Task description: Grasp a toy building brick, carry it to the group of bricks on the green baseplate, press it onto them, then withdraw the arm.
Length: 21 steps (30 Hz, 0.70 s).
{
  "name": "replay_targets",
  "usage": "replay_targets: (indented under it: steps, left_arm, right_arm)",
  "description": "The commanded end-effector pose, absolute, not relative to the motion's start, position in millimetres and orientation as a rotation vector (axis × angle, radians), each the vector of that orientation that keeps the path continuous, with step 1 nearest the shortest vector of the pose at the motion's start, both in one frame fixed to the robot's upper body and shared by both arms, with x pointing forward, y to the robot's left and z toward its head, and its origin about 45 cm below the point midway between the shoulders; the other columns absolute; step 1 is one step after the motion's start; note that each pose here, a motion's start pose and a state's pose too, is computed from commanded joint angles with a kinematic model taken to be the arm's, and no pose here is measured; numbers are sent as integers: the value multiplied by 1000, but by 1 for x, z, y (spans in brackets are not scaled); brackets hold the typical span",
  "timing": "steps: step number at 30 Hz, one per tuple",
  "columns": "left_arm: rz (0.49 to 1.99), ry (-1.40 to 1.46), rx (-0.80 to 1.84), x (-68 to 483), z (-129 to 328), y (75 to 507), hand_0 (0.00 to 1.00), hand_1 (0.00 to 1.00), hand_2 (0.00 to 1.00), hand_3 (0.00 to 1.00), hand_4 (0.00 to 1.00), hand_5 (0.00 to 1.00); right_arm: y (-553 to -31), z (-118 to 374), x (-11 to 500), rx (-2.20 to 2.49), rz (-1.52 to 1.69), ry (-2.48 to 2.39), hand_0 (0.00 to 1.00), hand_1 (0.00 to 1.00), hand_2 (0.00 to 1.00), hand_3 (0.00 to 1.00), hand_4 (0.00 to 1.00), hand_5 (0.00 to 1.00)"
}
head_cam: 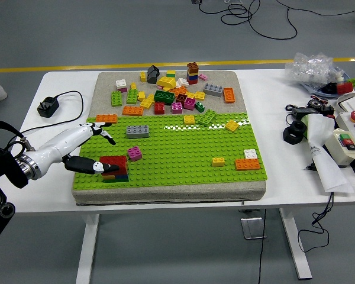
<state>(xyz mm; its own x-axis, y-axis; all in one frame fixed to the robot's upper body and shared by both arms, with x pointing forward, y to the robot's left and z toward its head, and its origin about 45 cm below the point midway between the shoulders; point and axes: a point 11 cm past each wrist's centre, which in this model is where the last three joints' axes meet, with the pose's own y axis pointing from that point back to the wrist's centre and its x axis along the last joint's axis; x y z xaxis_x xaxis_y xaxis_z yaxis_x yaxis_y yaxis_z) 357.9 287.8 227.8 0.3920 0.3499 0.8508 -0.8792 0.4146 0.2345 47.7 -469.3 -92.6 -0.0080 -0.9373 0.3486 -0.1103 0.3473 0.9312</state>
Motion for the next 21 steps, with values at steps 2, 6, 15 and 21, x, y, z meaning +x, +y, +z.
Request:
replay_targets:
  steps: [2,6,15,21]
  left_arm:
    - [893,-814,773,359,230,288,998,992,974,629,998,574]
    - [905,-823,766,361,234,288,998,980,967,641,998,575]
    - [983,-855,707,373,252,292,998,958,950,719,998,573]
    - [1056,-838,654,382,260,301,998,928,912,859,998,567]
  right_arm:
    - [-469,-93,48,1023,-879,-1429,768,714,758,728,962,698]
    - [-470,-92,49,1024,-878,-1431,769,714,758,728,962,698]
    - [-469,-92,51,1028,-873,-1426,768,714,758,729,962,698]
    - [-467,-93,52,1032,-870,-1423,769,714,758,729,962,698]
